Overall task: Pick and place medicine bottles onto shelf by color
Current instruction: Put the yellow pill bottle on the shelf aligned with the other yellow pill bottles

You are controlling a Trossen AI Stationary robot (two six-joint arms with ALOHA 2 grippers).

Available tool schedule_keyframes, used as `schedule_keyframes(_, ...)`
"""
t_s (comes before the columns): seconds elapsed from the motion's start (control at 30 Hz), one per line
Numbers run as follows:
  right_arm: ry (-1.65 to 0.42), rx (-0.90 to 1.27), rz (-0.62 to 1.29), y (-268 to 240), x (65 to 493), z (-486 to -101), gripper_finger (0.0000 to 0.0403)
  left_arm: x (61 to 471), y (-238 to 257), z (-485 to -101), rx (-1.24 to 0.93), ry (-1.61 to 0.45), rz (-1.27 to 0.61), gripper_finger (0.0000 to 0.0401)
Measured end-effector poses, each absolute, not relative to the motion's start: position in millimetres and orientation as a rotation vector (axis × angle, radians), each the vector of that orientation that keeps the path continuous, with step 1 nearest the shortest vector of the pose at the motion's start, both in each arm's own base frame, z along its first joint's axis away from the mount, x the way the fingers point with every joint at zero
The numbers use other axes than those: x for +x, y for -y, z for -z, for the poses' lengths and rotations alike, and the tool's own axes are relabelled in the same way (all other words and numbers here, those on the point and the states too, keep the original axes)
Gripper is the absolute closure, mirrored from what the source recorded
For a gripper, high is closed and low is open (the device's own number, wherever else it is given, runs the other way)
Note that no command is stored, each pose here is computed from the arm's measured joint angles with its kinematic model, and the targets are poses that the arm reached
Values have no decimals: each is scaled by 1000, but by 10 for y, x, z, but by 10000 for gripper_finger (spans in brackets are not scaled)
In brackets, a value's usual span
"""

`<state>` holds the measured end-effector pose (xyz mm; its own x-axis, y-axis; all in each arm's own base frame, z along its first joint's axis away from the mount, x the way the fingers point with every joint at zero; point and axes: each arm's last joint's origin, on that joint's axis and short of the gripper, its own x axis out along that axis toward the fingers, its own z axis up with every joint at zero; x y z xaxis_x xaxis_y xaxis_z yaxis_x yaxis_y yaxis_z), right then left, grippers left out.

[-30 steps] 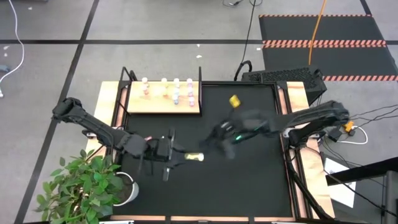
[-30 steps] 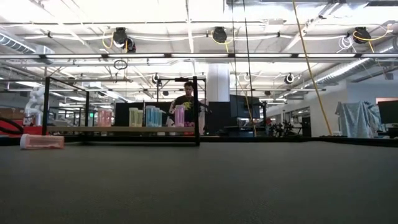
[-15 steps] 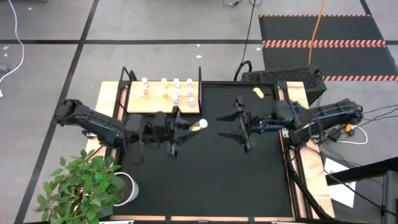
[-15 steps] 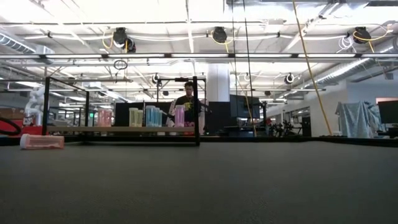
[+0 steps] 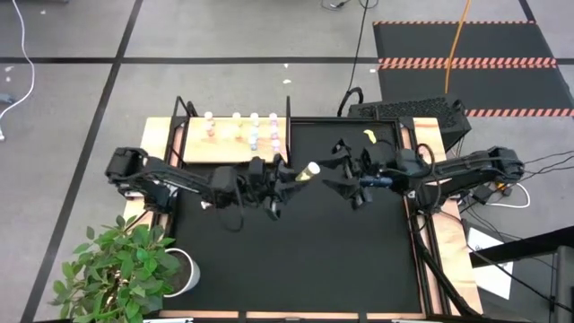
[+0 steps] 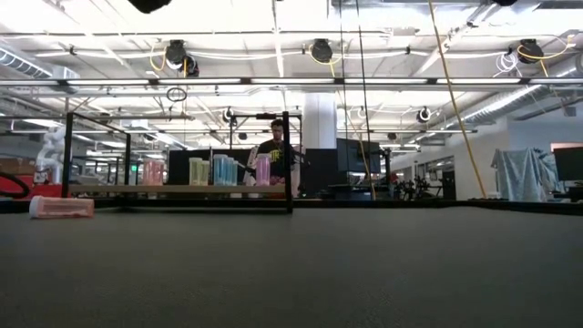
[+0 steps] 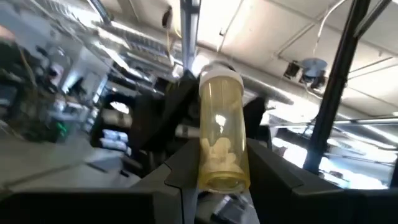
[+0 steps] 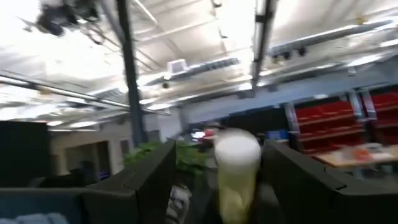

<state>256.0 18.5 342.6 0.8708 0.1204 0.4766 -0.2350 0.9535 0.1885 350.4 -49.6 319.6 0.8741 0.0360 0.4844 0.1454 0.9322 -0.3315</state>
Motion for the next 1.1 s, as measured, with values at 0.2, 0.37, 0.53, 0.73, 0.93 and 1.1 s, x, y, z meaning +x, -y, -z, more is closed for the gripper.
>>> schedule_keyframes(0.2, 442, 237, -193, -163, 2619, -3358, 165, 3709, 511, -3202, -378, 534, 110, 283)
schedule_keyframes(0.37, 435, 231, -215, -167, 2624, -3354, 168, 3789, 425, -3294, -358, 563, 151, 284)
schedule_keyframes(0.53, 442, 221, -228, -135, 2618, -3364, 199, 3819, 339, -3307, -338, 555, 187, 284)
schedule_keyframes(0.73, 459, 211, -215, -92, 2592, -3390, 221, 3836, 266, -3295, -373, 519, 227, 284)
schedule_keyframes(0.93, 473, 182, -293, -61, 2572, -3417, 214, 3851, 286, -3259, -452, 465, 296, 284)
schedule_keyframes(1.1, 458, 164, -336, -49, 2573, -3409, 223, 3841, 252, -3276, -510, 461, 348, 284)
